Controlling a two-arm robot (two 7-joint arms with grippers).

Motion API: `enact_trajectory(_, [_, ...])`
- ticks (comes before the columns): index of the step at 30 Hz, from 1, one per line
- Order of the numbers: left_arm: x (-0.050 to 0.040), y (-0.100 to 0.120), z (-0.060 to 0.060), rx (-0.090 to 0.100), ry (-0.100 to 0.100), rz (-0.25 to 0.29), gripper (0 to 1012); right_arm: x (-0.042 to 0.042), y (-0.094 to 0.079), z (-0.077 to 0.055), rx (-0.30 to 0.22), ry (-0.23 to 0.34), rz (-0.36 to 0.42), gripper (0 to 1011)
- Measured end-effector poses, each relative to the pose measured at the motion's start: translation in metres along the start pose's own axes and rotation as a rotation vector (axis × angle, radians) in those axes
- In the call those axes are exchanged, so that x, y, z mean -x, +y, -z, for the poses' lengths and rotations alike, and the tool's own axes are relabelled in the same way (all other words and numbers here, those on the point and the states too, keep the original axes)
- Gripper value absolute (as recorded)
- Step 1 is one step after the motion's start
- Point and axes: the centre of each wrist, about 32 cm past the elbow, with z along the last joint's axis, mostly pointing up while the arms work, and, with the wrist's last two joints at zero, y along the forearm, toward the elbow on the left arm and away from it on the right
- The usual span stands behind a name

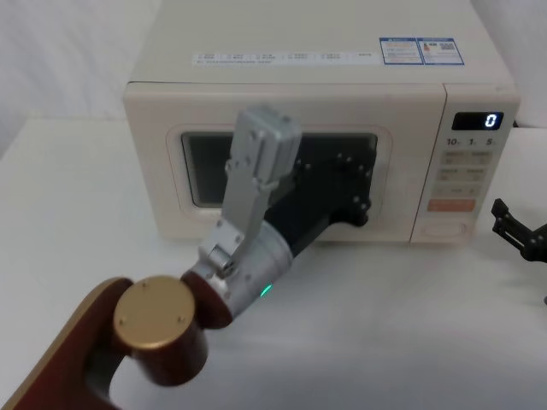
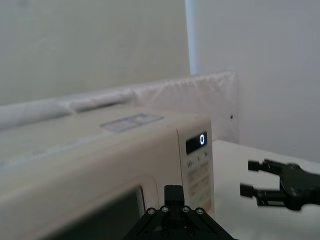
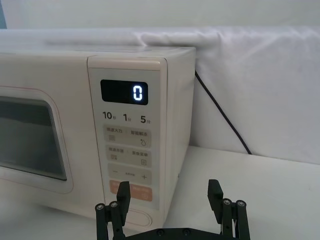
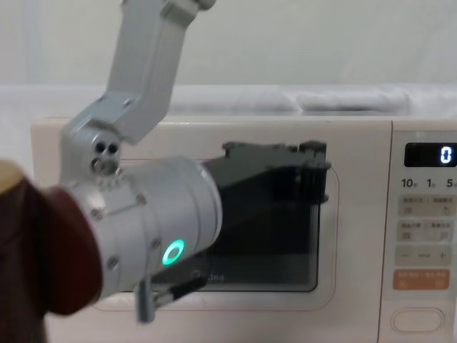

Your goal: Press the button to open the microwave door with one hand; close the microwave door with the other hand.

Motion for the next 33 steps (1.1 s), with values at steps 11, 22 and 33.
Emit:
enact_trajectory(11, [0.0074, 0.043, 0.013, -0.013, 0.022, -0.093, 0, 0.0000, 0.000, 0.000, 0.000, 0.000, 0.000, 1002])
enact_trajectory(22, [0.0043, 0.082, 0.017, -0.020, 0.030, -0.219, 0, 0.0000, 0.000, 0.000, 0.000, 0.000, 0.000, 1002])
enact_trajectory(33, [-0.0183, 0.123, 0.034, -0.085, 0.003, -0.412, 0, 0.0000, 0.000, 0.000, 0.000, 0.000, 0.000, 1002])
